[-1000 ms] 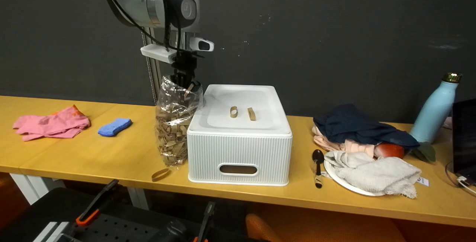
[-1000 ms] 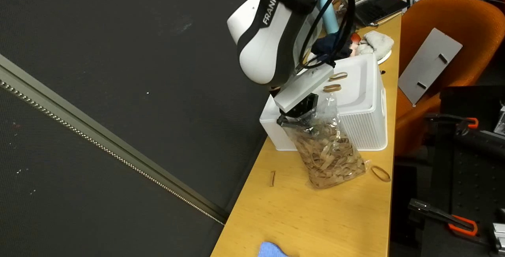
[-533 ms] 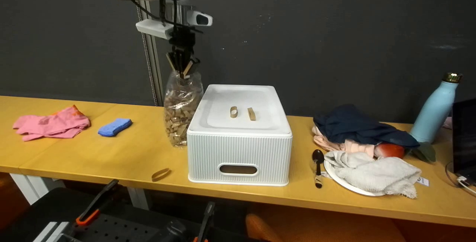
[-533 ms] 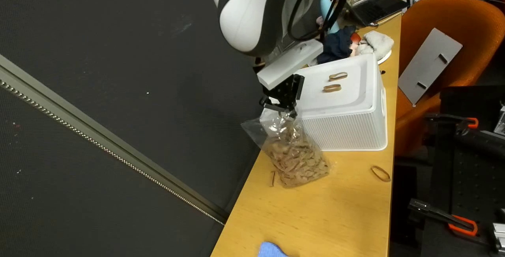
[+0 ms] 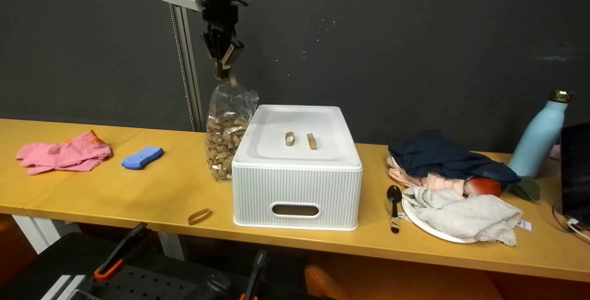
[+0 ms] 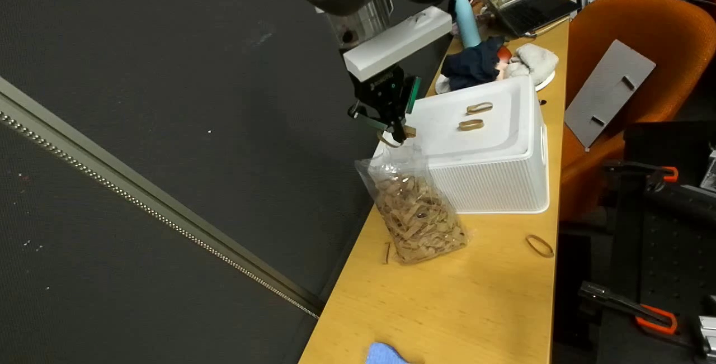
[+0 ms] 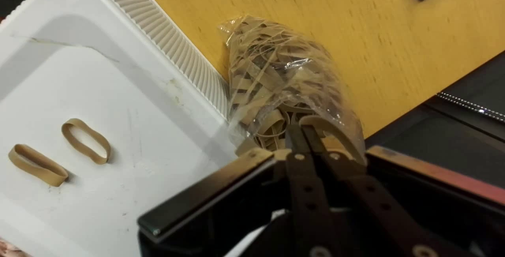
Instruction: Remove the rubber bands from the plastic bag and then put them on the white basket
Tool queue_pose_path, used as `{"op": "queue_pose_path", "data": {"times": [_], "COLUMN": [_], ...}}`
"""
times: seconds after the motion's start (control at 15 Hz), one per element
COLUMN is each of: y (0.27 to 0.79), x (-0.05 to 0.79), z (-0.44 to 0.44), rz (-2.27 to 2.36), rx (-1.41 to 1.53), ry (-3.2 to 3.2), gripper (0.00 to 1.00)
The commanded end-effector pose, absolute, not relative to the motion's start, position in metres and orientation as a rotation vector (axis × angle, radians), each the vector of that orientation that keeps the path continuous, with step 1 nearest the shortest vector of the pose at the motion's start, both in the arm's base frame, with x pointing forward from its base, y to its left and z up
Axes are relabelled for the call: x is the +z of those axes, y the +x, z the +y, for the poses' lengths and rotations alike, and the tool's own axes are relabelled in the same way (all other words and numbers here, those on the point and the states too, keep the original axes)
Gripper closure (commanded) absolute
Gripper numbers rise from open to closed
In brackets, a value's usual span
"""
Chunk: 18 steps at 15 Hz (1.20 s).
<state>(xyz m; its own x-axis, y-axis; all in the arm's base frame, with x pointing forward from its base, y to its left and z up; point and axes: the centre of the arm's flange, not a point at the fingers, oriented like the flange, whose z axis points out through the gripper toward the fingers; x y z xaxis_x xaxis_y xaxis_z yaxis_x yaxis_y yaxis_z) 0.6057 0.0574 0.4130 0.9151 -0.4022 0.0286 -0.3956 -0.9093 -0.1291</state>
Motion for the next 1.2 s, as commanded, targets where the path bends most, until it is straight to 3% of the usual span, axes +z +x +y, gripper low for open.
{"op": "queue_pose_path", "data": {"times": [0.0, 0.93, 1.07, 1.13], "y": [0.584, 0.564, 0.565, 0.566], "x": [0.443, 0.381, 0.378, 0.377], "z": [0.034, -0.092, -0.095, -0.095], "rz": [0.653, 1.025, 1.043, 1.049], "rx": [-0.084, 0.044, 0.047, 0.048], "ry": [-2.962, -2.947, -2.946, -2.944], "gripper": [0.99, 0.99, 0.71, 0.65]}}
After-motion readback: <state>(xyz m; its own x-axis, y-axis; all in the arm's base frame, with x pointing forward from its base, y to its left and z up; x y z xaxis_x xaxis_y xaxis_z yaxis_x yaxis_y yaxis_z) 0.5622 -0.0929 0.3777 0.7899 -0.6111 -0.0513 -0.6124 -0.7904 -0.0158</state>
